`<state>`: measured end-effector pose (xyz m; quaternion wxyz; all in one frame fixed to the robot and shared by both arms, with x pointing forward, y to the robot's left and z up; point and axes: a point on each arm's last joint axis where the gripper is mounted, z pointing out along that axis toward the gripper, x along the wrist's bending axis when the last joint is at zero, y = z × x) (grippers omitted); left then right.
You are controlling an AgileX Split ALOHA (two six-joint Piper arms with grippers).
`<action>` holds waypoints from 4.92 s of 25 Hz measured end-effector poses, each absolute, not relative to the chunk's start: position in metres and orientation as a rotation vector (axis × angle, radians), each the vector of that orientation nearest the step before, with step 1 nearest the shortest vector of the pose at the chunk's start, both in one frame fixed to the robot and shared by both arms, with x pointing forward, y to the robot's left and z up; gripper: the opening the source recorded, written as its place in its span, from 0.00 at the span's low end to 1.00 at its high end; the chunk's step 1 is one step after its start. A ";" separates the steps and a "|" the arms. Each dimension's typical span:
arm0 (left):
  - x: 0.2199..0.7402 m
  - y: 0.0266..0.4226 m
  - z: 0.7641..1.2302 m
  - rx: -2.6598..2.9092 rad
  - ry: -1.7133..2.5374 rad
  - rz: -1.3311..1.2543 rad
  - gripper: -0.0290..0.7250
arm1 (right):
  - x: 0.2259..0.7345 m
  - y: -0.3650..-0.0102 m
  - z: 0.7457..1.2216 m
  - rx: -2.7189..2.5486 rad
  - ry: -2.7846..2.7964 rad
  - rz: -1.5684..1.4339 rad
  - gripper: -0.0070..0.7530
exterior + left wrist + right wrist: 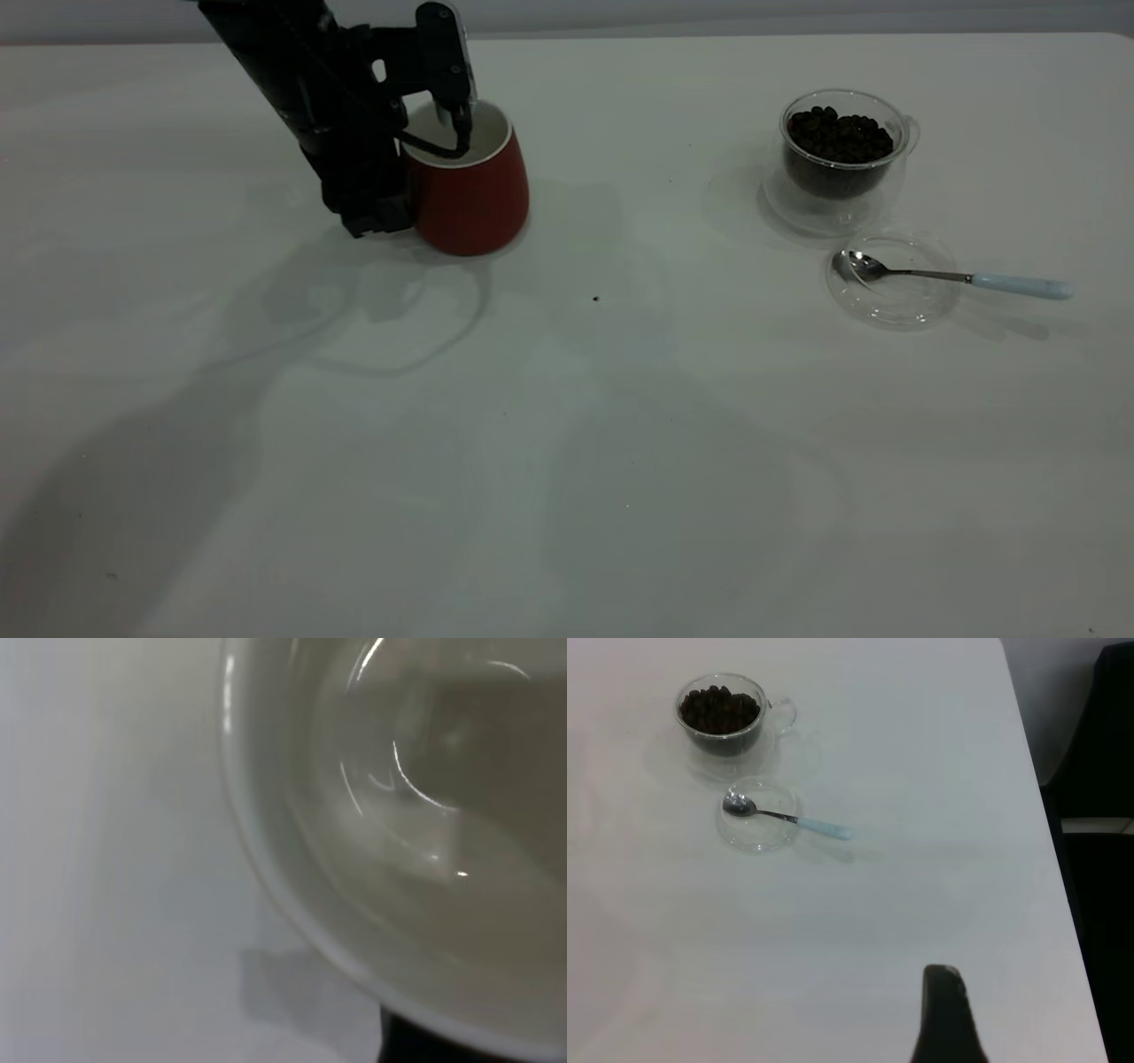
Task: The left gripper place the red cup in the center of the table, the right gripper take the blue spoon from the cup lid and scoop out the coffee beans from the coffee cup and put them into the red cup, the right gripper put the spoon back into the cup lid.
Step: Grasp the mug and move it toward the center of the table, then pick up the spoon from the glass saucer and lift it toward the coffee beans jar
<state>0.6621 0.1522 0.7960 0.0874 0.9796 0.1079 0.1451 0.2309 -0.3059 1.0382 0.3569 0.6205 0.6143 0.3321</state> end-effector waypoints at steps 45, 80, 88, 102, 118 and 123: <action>0.655 0.114 0.787 2.806 0.344 0.496 0.63 | 0.231 -0.306 1.038 1.602 1.586 0.857 0.73; 0.558 0.165 1.141 2.370 0.694 0.663 0.63 | 0.231 -0.306 1.038 1.602 1.586 0.857 0.73; 0.465 0.215 1.204 2.314 1.109 0.633 0.63 | 0.231 -0.306 1.038 1.602 1.586 0.857 0.73; 0.393 0.250 1.166 2.304 1.436 0.544 0.63 | 0.231 -0.306 1.038 1.602 1.586 0.857 0.73; 0.279 0.291 1.030 2.203 1.640 0.410 0.63 | 0.231 -0.306 1.038 1.602 1.586 0.857 0.73; 0.256 0.300 1.033 2.043 1.544 0.525 0.63 | 0.231 -0.306 1.038 1.602 1.586 0.857 0.73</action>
